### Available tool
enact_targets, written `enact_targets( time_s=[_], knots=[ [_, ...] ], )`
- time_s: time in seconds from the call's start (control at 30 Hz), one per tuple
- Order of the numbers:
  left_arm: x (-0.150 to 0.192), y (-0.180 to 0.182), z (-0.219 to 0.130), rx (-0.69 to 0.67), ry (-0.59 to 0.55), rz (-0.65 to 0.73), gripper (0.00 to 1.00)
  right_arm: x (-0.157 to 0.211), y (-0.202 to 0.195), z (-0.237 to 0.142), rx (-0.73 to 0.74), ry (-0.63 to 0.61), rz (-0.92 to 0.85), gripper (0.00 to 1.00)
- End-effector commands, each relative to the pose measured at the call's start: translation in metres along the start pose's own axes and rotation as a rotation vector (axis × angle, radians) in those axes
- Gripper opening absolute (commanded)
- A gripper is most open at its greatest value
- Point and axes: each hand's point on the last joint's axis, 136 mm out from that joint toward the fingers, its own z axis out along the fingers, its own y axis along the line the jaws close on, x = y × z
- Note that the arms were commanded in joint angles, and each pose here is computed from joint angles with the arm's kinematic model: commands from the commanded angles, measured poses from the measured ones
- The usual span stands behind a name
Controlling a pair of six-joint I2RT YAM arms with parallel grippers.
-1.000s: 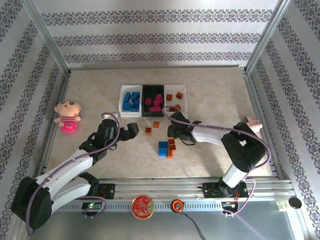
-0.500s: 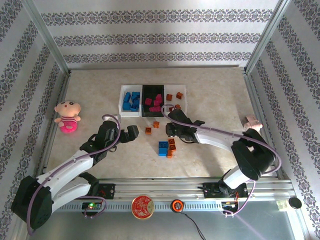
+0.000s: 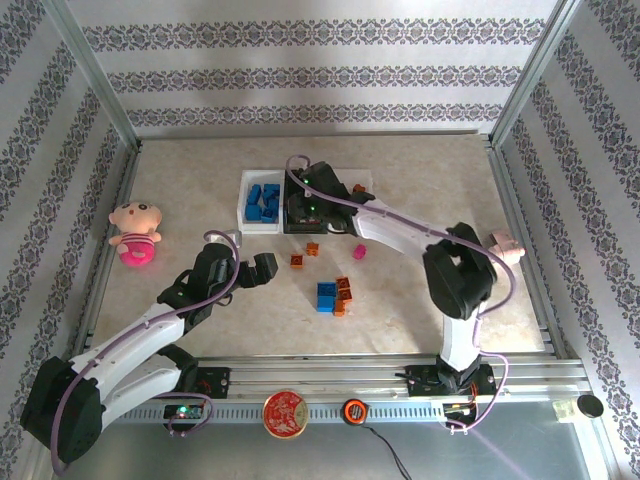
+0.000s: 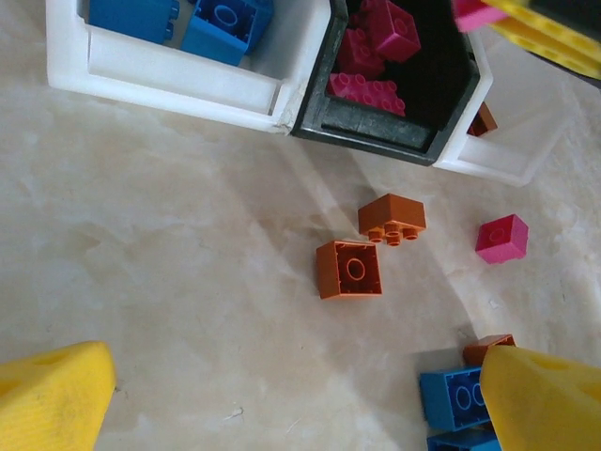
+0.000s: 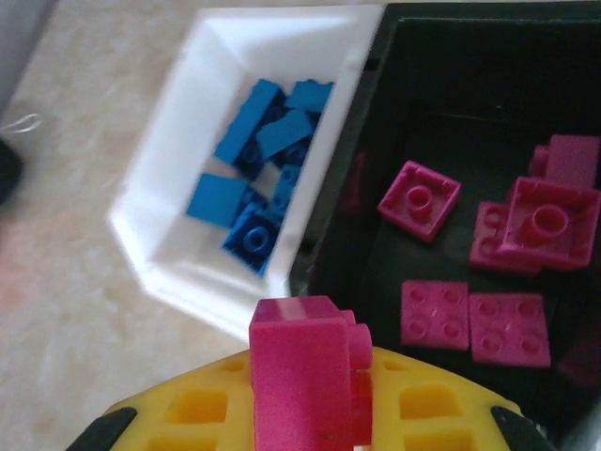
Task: Sort the legos into containers by color
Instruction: Place the lego in the container.
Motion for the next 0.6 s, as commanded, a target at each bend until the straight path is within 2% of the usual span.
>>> enact_targets(
  time_s=[0.0, 0.13, 0.2, 0.27, 0.33, 0.43, 0.57],
  knots=[
    [0.008, -0.001, -0.002, 0.004, 0.042, 0.028, 1.0, -0.014, -0.018, 0.013, 0.067, 0.003, 0.02, 0.26],
    [0.011, 0.0, -0.001, -0.002, 0.054, 0.027, 1.0, -0.025, -0.019, 0.022, 0.057, 0.004, 0.037, 0.35],
    [0.01, 0.0, -0.002, -0.003, 0.055, 0.03, 1.0, -0.031, -0.017, 0.02, 0.055, -0.009, 0.031, 0.35],
    [0.01, -0.002, -0.001, 0.005, 0.057, 0.036, 1.0, -0.034, -0.015, 0.015, 0.05, -0.013, 0.028, 0.45],
    [0.008, -0.005, 0.0, 0.01, 0.062, 0.04, 1.0, -0.035, -0.013, 0.007, 0.049, -0.014, 0.02, 0.61],
    [0.007, -0.009, 0.005, 0.014, 0.084, 0.061, 1.0, -0.034, -0.016, -0.015, 0.058, -0.047, 0.009, 0.61],
    [0.007, -0.016, 0.021, 0.022, 0.128, 0.075, 0.95, -0.024, -0.027, -0.054, 0.063, -0.115, 0.029, 0.61]
  ],
)
